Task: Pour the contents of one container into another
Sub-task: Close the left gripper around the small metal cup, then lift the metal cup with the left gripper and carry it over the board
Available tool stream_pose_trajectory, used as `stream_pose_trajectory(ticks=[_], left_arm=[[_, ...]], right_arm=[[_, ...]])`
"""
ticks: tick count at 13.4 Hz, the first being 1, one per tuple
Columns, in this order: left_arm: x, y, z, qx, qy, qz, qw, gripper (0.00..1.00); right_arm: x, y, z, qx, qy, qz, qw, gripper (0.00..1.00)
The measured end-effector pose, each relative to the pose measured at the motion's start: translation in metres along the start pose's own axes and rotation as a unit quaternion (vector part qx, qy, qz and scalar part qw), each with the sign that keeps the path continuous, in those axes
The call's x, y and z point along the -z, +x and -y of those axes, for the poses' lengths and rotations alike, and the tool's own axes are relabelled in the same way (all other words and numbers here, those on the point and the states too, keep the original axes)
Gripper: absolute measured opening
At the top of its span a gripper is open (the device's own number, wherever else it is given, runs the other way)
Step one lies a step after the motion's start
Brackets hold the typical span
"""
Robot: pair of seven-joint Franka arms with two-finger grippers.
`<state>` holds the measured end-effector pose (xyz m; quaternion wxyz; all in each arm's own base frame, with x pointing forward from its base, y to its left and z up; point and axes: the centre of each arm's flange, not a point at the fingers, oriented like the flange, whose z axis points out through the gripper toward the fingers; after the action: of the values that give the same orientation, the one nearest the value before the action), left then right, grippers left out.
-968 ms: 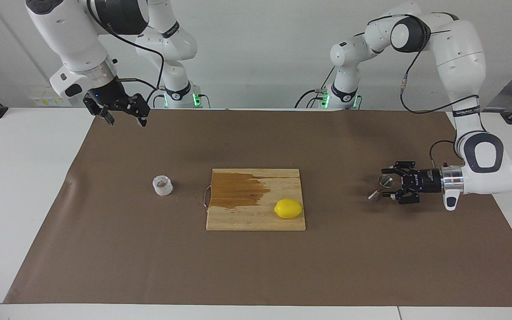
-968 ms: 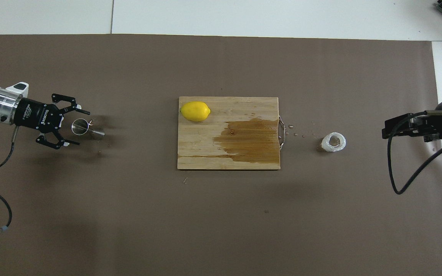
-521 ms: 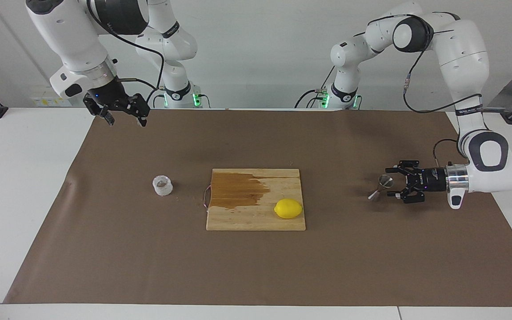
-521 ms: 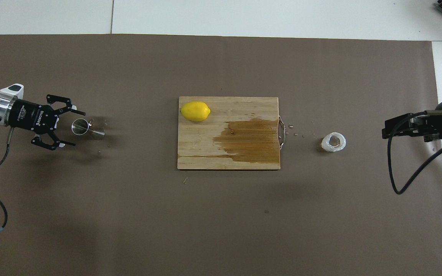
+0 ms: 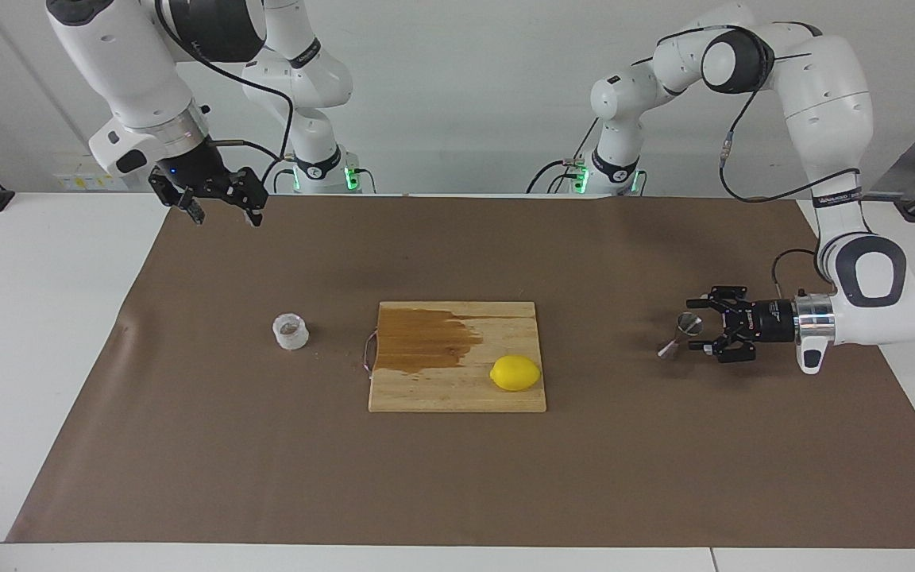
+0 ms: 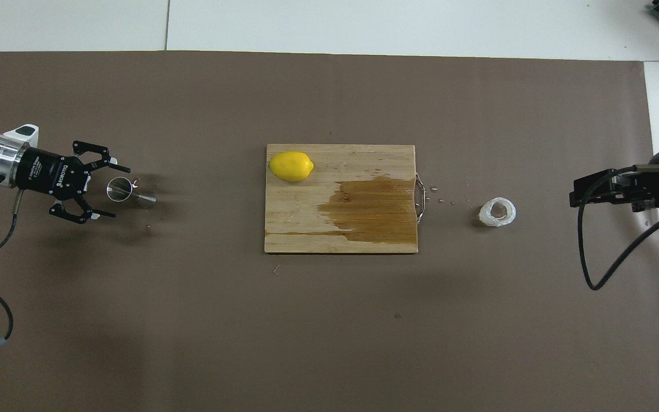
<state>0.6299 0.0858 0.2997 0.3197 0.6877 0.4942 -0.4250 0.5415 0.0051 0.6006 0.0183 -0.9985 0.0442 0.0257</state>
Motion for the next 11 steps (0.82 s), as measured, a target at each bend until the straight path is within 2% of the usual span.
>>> stream_pose_trajectory(ticks=[1, 4, 5, 6, 8, 9, 10, 11], left_arm=[[0.0, 0.0, 0.0, 0.0, 0.0, 0.0, 1.0, 0.87], [0.0, 0.0001, 0.0, 0.0, 0.0, 0.0, 1.0, 0.84], [0.0, 0.0001, 0.0, 0.0, 0.0, 0.0, 1.0, 0.77], [0.0, 0.0001, 0.0, 0.0, 0.0, 0.0, 1.0, 0.77], [0.0, 0.0001, 0.0, 0.0, 0.0, 0.0, 1.0, 0.6], [-0.0001, 0.0001, -0.0001, 0.0, 0.0, 0.0, 1.0, 0.59], [-0.0005, -0.0001, -0.0003, 0.0, 0.0, 0.0, 1.0, 0.51], [-0.001, -0.0004, -0.0006, -0.001, 0.001, 0.001, 1.0, 0.5]], right_arm=[[0.0, 0.0, 0.0, 0.0, 0.0, 0.0, 1.0, 1.0], [0.0, 0.0, 0.0, 0.0, 0.0, 0.0, 1.0, 1.0], [0.0, 0.0, 0.0, 0.0, 0.0, 0.0, 1.0, 1.0], [0.0, 0.0, 0.0, 0.0, 0.0, 0.0, 1.0, 1.0], [0.0, 0.0, 0.0, 0.0, 0.0, 0.0, 1.0, 1.0], [0.0, 0.0, 0.0, 0.0, 0.0, 0.0, 1.0, 1.0], [0.0, 0.0, 0.0, 0.0, 0.0, 0.0, 1.0, 1.0], [0.0, 0.0, 0.0, 0.0, 0.0, 0.0, 1.0, 1.0]])
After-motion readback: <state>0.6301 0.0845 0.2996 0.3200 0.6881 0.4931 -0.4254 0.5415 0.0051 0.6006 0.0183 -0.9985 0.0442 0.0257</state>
